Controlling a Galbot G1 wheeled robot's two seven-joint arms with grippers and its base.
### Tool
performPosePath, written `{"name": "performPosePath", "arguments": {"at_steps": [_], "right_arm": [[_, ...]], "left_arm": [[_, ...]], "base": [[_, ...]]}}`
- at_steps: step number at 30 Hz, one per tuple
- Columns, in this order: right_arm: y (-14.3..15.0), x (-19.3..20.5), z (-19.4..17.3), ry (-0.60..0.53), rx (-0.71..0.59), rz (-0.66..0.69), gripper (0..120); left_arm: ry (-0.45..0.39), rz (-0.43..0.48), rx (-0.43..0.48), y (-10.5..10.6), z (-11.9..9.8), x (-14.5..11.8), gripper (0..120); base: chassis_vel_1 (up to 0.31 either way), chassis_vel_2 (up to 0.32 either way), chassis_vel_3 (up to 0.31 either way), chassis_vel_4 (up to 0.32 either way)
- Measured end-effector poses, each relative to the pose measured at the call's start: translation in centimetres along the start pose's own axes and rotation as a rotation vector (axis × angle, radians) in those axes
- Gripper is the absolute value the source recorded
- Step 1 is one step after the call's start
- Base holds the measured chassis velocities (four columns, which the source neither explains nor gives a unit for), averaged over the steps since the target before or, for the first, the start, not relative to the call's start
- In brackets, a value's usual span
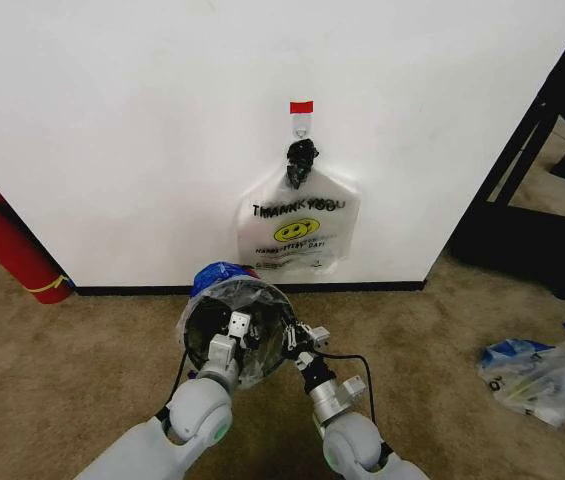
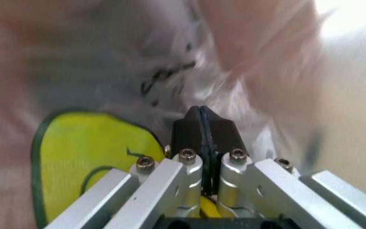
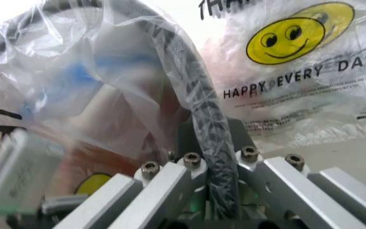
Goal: Pick up the garbage bag from the wall and place it over the trash bin.
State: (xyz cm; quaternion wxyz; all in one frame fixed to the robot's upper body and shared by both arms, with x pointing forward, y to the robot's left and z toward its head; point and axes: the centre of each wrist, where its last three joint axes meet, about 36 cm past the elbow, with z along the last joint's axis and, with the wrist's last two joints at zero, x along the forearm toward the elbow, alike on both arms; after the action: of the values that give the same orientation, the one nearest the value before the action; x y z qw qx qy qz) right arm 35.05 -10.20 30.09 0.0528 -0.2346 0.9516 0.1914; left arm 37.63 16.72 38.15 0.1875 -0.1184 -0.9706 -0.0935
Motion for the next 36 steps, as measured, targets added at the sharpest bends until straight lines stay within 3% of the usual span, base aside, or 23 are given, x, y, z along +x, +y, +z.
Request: {"name": "performPosePath", "arguments": {"at_steps": [10, 21, 30, 36], "right_arm": [[-0.5, 0.5, -0.2, -0.017, 0.048, -0.041, 0], [-0.8, 0.3, -0.4, -0.024, 0.067, -0.054, 0], [-0.9, 0.3, -0.3, -0.021, 0.070, -0.050, 0], [-1.3, 0.2, -0.1, -0.021, 0.074, -0.022, 0]], "left_arm": [[0.008, -0.082, -0.104, 1.7, 1.0, -2.2, 0], [-0.001, -0.145, -0.196, 3.6, 1.0, -2.6, 0], [-0.017, -0.161, -0.222, 4.1, 1.3, -2.7, 0], [-0.016, -0.097, -0.165, 2.8, 1.1, -1.6, 0]], "base": [[0.000, 0.000, 0.000, 0.000], [0.000, 0.000, 0.000, 0.000], [0.000, 0.000, 0.000, 0.000], [0.000, 0.000, 0.000, 0.000]]}}
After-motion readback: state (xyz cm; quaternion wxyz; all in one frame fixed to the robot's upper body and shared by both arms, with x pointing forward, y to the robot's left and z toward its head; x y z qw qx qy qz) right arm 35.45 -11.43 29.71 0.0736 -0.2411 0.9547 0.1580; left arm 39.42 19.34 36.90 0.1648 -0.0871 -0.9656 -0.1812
